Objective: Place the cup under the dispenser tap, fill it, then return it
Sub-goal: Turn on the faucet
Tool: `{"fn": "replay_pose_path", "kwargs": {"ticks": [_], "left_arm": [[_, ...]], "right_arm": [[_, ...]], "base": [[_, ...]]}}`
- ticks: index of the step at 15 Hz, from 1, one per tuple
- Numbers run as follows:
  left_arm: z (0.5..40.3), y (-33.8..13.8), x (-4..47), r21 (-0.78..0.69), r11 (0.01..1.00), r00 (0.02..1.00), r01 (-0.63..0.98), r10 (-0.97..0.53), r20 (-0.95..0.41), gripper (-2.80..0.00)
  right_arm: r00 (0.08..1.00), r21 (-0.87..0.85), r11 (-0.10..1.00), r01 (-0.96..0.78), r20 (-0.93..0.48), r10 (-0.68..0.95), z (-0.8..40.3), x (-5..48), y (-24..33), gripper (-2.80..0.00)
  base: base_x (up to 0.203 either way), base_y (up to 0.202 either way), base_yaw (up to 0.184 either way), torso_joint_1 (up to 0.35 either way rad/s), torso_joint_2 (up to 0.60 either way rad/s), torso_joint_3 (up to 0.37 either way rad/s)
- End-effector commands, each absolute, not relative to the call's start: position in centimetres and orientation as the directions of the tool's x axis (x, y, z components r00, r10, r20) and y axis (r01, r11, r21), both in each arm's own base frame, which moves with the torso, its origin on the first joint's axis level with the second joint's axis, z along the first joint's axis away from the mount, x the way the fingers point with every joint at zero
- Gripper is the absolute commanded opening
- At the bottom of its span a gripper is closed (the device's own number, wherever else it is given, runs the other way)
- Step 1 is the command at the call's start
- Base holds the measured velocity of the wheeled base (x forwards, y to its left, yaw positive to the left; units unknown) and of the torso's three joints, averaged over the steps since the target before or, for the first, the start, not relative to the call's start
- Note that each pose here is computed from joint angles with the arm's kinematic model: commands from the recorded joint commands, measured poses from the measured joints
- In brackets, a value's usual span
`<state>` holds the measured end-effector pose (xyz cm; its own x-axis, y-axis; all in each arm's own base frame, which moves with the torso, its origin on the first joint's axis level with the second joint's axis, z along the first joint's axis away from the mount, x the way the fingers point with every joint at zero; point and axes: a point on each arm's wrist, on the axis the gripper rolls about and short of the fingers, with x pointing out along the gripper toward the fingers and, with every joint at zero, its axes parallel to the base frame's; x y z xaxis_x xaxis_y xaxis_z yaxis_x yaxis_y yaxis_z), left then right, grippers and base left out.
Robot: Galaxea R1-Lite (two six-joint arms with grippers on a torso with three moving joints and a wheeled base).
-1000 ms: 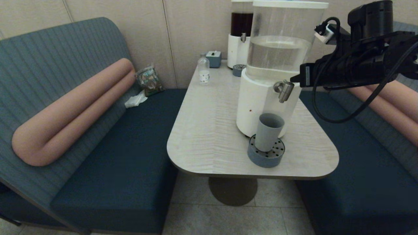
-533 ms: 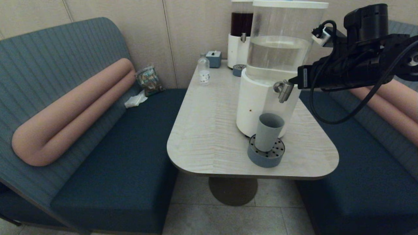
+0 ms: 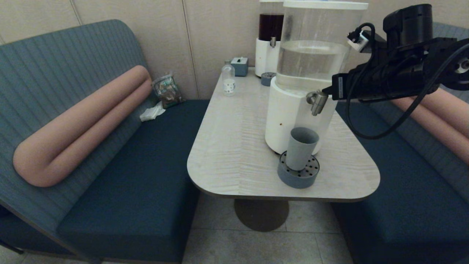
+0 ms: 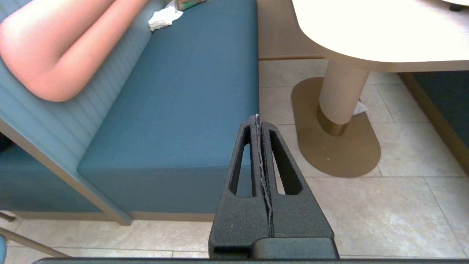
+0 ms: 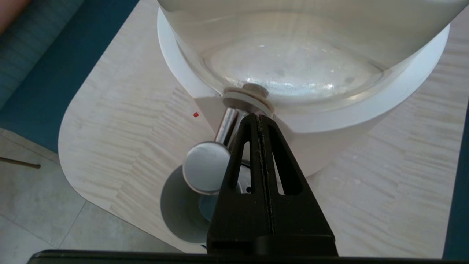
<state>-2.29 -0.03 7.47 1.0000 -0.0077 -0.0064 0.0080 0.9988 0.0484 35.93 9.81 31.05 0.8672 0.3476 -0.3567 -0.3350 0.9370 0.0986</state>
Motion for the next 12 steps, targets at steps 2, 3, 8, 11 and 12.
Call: {"fn": "replay_pose_path", "kwargs": {"ticks": [2,3,8,11,12], "left_arm": [[7.47,-0.03,-2.29,0.049,0.999,1.0,0.008,-0.008,-0.006,-2.8],[7.47,-0.03,-2.29,0.049,0.999,1.0,0.008,-0.008,-0.006,-2.8],[7.47,-0.03,-2.29,0.049,0.999,1.0,0.008,-0.008,-0.006,-2.8],[7.47,-0.03,-2.29,0.049,0.999,1.0,0.008,-0.007,-0.006,-2.8],[7.47,-0.03,-2.29,0.049,0.999,1.0,0.008,-0.008,-0.006,-2.8]], "right_arm": [[0.864,0.099,0.936,-0.339,-0.36,0.351,30.98,36.07,9.9,-2.8],[0.862,0.1,0.933,-0.345,-0.36,0.357,30.98,36.04,10.15,-2.8],[0.861,0.099,0.93,-0.355,-0.354,0.366,31.11,36.12,10.57,-2.8],[0.864,0.098,0.929,-0.356,-0.344,0.367,31.4,36.12,10.57,-2.8],[0.865,0.098,0.929,-0.358,-0.339,0.369,31.57,36.13,10.57,-2.8]], "base": [[0.0,0.0,0.0,0.0,0.0,0.0],[0.0,0.0,0.0,0.0,0.0,0.0],[0.0,0.0,0.0,0.0,0.0,0.0],[0.0,0.0,0.0,0.0,0.0,0.0],[0.0,0.0,0.0,0.0,0.0,0.0]]}}
